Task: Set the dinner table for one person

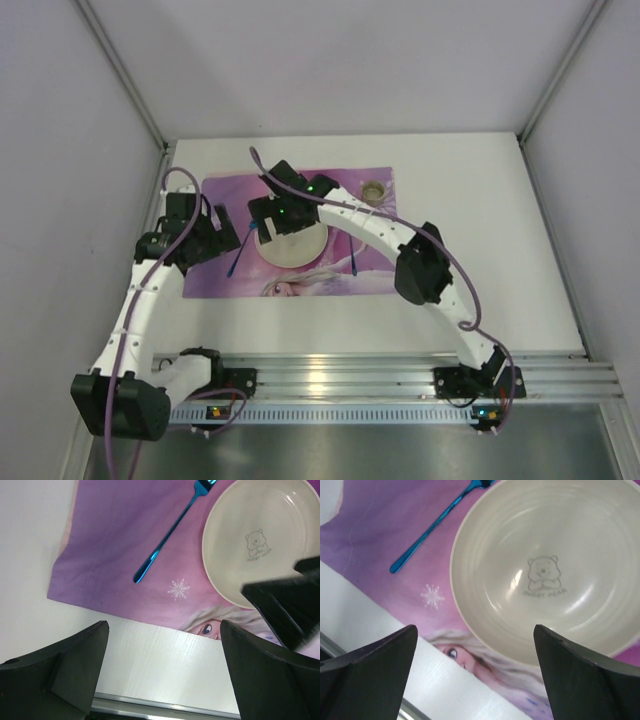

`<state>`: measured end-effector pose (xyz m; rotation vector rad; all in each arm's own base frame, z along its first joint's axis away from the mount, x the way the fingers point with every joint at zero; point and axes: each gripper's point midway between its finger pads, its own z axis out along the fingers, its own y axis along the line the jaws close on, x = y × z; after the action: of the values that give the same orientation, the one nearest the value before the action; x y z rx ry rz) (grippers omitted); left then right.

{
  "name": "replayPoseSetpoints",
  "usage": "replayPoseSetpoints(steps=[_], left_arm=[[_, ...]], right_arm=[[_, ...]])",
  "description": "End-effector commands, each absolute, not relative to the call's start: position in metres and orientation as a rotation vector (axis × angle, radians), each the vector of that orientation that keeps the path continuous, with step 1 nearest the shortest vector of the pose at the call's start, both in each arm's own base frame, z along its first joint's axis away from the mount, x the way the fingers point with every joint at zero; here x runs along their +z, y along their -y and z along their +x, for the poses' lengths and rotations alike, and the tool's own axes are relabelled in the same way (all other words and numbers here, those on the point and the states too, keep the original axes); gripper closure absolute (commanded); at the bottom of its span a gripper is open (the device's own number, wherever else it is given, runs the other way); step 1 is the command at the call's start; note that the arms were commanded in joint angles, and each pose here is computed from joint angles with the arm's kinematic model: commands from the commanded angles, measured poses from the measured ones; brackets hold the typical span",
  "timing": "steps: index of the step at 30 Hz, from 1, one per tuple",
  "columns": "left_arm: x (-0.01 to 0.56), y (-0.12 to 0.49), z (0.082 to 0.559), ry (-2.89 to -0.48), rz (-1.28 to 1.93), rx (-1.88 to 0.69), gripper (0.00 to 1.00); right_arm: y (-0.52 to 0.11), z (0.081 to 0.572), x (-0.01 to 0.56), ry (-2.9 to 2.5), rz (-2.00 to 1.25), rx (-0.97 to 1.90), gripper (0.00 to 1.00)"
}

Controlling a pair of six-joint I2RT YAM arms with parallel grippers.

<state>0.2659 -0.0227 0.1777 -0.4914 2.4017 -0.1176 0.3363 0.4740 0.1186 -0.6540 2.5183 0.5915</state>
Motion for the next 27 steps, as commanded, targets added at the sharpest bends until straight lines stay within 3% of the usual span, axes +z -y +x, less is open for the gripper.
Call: replayPoseSetpoints(steps=[1,2,4,5,6,10,11,14,15,23,27], left_arm=[[0.199,0.008,0.291,-2.309,-0.48,-0.032,0.02],[0.194,0.005,0.297,-2.324,-0.47,0.005,0.02],[0.193,-0.003,0.307,-2.318,-0.444,0.071,0.01],[0.192,-0.014,0.317,-2.292,-0.423,0.149,0.02],[0.193,-0.017,0.322,-2.277,-0.405,0.182,0.01],[0.166,-0.032,0.342,-2.242,-0.361,0.303,0.01],[0.167,-0.031,0.353,-2.188,-0.354,0.287,0.01],[0.143,-0.031,0.357,-2.138,-0.309,0.28,0.01],[0.155,-0.029,0.375,-2.02,-0.297,0.245,0.01],[0.063,-0.003,0.401,-2.044,-0.121,0.051,0.01],[0.086,-0.008,0.417,-1.853,-0.103,-0.032,0.01]], right_arm=[[-0.447,0.346,0.248,-2.226,-0.617,0.665,0.0],[-0.43,0.344,0.231,-2.256,-0.613,0.602,0.0],[-0.394,0.35,0.283,-2.114,-0.527,0.567,0.0],[-0.374,0.345,0.257,-2.155,-0.526,0.498,0.0],[-0.348,0.34,0.292,-2.071,-0.463,0.48,0.0],[-0.291,0.317,0.31,-1.945,-0.399,0.446,0.0],[-0.277,0.311,0.288,-1.974,-0.39,0.411,0.0],[-0.247,0.292,0.29,-1.917,-0.295,0.437,0.0],[-0.236,0.283,0.303,-1.869,-0.261,0.47,0.0],[-0.184,0.271,0.28,-1.81,-0.026,0.413,0.0],[-0.153,0.275,0.274,-1.767,0.125,0.312,0.0]])
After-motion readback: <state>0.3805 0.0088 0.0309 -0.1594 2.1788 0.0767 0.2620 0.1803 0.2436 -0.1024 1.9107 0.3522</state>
